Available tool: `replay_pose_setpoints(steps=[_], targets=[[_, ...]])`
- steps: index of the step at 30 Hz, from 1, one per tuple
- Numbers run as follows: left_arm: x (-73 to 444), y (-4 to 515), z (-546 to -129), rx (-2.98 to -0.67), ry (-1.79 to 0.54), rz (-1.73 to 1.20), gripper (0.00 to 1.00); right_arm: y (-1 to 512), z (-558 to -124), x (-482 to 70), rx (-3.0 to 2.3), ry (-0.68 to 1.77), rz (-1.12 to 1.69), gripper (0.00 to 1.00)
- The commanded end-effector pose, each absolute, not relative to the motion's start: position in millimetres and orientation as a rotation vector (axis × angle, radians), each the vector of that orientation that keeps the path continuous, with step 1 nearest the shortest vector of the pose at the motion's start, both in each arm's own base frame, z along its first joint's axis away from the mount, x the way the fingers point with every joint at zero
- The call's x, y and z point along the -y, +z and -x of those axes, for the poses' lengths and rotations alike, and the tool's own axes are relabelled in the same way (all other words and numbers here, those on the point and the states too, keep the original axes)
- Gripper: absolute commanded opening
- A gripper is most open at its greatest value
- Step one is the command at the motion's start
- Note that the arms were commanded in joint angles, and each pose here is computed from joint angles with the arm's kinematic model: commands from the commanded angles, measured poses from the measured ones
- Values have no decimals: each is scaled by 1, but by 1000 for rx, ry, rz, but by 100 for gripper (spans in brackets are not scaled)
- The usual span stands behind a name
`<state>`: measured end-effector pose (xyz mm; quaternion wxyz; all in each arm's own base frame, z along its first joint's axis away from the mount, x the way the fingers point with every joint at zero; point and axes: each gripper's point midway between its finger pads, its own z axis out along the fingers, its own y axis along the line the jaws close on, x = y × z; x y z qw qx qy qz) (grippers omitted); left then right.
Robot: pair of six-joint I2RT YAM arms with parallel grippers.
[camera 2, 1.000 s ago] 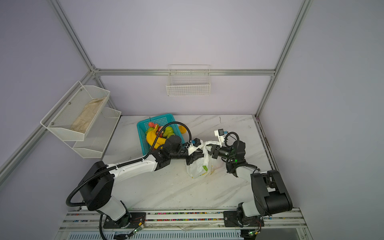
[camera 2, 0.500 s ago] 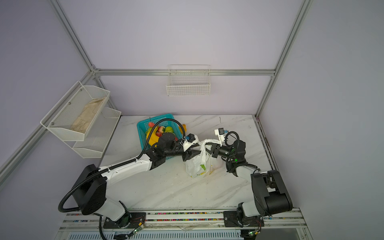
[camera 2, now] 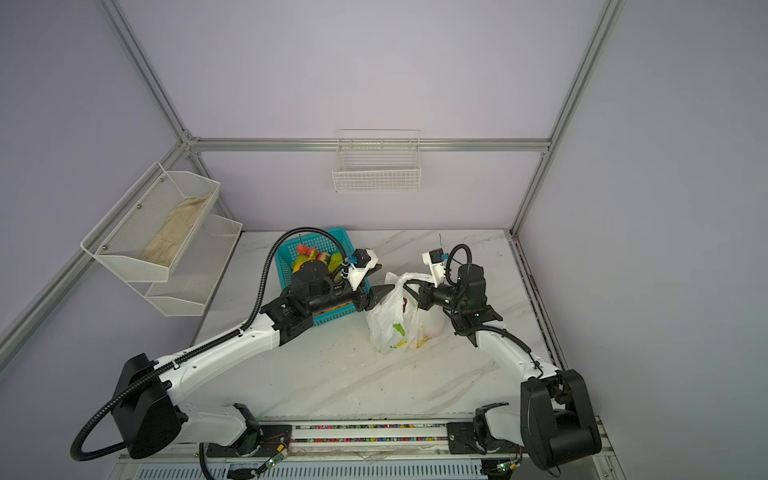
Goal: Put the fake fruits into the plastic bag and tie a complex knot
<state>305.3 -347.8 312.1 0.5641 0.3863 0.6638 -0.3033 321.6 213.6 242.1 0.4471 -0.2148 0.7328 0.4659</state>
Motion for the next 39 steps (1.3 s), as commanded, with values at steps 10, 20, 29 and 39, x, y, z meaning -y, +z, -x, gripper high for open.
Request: replay_pose_setpoints(steps=[10, 20, 29, 39], targets=[[380, 352, -321, -1586, -766, -875, 63, 262, -315, -202, -1836, 946, 571, 0], [395, 355, -327, -1573, -785, -923, 55, 268, -307, -206, -1802, 946, 607, 0], [400, 345, -328, -1586, -755, -993, 26, 274, -307, -207, -1786, 936, 614, 0], [377, 346, -325, -1502, -690, -1150, 0, 267, -310, -193, -1828, 792, 599, 23]])
